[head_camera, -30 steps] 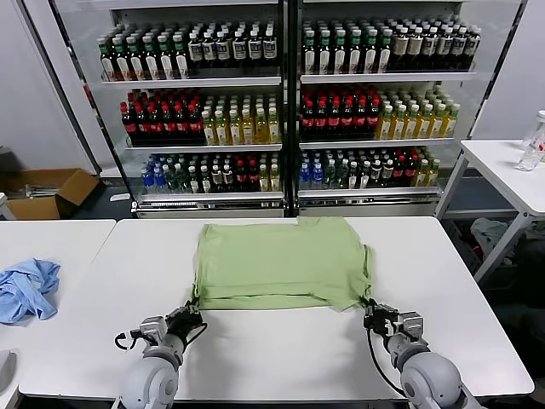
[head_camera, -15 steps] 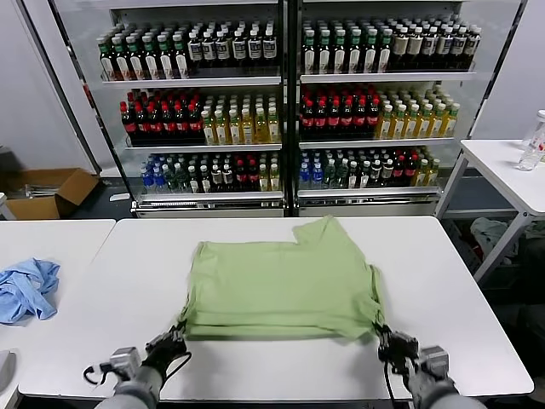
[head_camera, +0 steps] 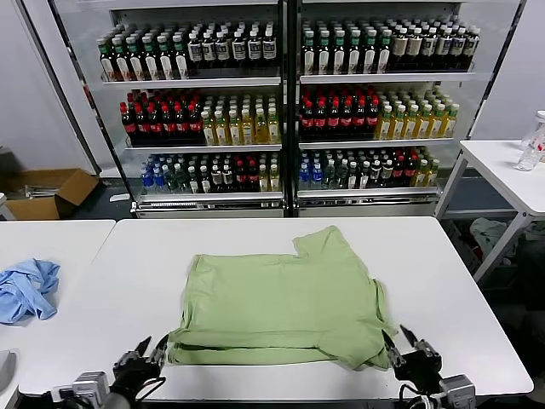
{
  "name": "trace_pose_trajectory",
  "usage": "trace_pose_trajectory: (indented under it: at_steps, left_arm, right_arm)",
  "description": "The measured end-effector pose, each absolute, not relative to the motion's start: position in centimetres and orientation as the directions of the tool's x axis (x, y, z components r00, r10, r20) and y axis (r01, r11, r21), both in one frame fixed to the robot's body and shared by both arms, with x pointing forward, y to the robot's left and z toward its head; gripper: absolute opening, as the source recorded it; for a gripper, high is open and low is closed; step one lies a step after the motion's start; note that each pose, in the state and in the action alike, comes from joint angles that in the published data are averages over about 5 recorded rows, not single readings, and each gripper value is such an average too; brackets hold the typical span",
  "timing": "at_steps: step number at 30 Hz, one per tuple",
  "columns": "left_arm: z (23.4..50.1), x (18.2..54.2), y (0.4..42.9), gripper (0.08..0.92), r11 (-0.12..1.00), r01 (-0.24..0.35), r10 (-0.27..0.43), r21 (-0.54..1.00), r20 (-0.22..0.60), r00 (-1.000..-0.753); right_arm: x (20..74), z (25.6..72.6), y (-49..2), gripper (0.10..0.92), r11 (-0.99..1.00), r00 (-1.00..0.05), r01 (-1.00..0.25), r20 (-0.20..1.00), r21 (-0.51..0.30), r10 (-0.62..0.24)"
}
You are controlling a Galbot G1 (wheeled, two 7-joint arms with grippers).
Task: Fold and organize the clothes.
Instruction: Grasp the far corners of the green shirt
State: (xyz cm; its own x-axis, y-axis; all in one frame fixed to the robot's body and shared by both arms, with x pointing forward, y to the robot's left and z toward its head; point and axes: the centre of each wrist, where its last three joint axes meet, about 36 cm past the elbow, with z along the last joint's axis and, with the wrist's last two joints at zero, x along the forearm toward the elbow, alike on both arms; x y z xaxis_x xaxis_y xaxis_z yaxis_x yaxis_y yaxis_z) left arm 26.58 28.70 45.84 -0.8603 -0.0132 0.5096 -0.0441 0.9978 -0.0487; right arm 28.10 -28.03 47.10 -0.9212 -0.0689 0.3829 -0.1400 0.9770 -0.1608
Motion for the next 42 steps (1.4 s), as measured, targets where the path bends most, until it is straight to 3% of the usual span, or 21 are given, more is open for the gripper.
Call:
trace_pose_trajectory:
  at_steps: [7, 13, 27, 38, 42]
  left_arm:
    - [45.0, 30.6, 29.6, 0.722, 0.999, -0.040, -0.022, -0.028, 0.479, -0.878]
    - [43.4, 36.2, 29.6, 0.818, 0.999, -0.031, -0.014, -0.028, 0.474, -0.881]
    - [41.1, 48.1, 27.8, 0.823, 1.000, -0.006, -0.011, 0.011, 0.496, -0.868]
    - [40.0, 51.7, 26.4, 0.816, 1.000, 0.014, 0.006, 0.011, 0.533, -0.846]
    - [39.7, 52.3, 26.2, 0.743, 1.000, 0.018, 0.011, 0.008, 0.542, -0.841]
  right_arm:
    - [35.2, 45.3, -27.4, 0.797, 0.983, -0.927, -0.136, 0.366, -0.120, -0.083]
    - [42.3, 44.2, -26.5, 0.822, 0.986, -0.922, -0.139, 0.375, -0.091, -0.095]
    - [55.0, 42.9, -25.0, 0.823, 0.989, -0.892, -0.133, 0.442, -0.061, -0.093]
    - [61.4, 42.6, -23.8, 0.823, 0.993, -0.864, -0.119, 0.496, -0.020, -0.094]
    - [62.7, 42.0, -23.2, 0.793, 0.993, -0.850, -0.118, 0.519, -0.013, -0.094]
